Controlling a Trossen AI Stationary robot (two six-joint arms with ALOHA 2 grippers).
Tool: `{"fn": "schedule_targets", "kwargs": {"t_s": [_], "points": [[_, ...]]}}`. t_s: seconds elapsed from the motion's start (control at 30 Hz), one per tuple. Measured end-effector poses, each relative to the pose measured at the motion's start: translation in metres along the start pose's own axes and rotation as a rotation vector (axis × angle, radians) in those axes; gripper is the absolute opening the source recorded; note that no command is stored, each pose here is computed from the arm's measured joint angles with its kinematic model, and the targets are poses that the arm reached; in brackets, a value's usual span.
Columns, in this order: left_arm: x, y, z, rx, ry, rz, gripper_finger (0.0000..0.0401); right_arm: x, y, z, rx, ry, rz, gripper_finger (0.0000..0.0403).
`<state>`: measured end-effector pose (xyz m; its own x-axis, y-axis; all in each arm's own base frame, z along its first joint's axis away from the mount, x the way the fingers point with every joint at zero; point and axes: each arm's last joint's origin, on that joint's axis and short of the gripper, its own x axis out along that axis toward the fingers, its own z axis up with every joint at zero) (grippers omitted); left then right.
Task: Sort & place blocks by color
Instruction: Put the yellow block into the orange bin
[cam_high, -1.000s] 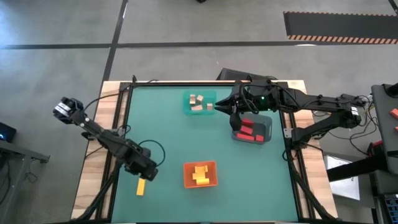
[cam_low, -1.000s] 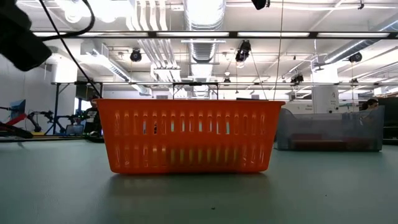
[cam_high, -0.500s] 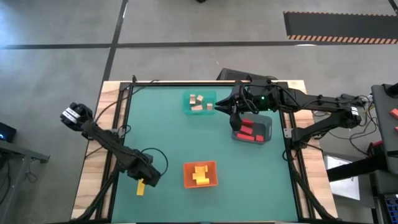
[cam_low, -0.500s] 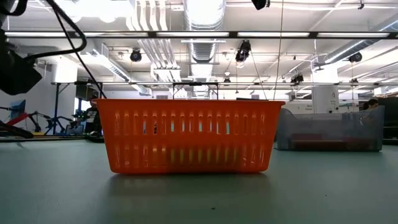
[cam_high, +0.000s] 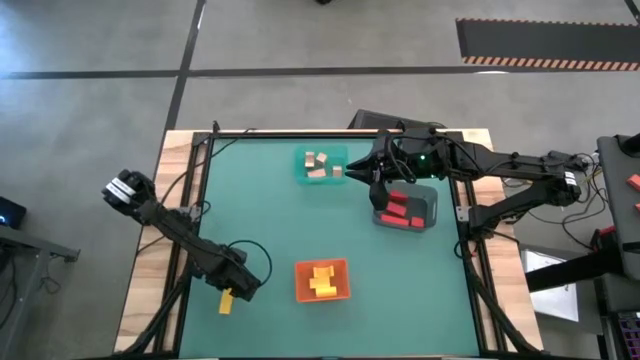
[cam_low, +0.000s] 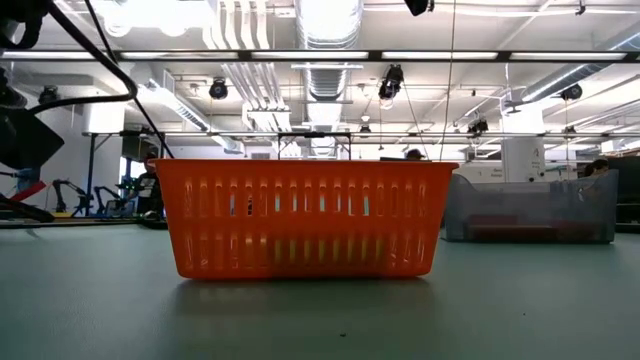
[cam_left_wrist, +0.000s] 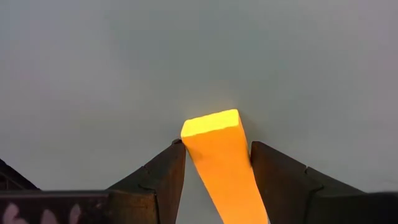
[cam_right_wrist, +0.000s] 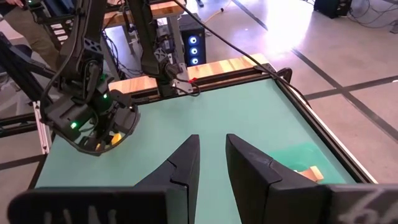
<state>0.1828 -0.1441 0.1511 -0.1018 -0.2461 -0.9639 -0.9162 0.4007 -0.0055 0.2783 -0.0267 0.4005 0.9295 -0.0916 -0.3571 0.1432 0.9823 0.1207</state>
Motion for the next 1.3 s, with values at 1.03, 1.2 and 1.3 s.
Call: {"fn": "schedule_targets", "kwargs": {"t_s": [1.03,1.2,1.3], "points": [[-0.058,0.001,0.005,0.227,-0.273,-0.282,0.0115,0.007,0.017,-0.016,0.064,0.036,0.062,0.0068],[-0.094,0.017,0.015,0.283,-0.442,-0.441,0.0115,0.013,0.026,-0.023,0.071,0.001,0.102,0.0068],[-0.116,0.028,0.020,0.291,-0.578,-0.517,0.0115,0.016,0.031,-0.025,0.069,-0.041,0.125,0.0068]]}}
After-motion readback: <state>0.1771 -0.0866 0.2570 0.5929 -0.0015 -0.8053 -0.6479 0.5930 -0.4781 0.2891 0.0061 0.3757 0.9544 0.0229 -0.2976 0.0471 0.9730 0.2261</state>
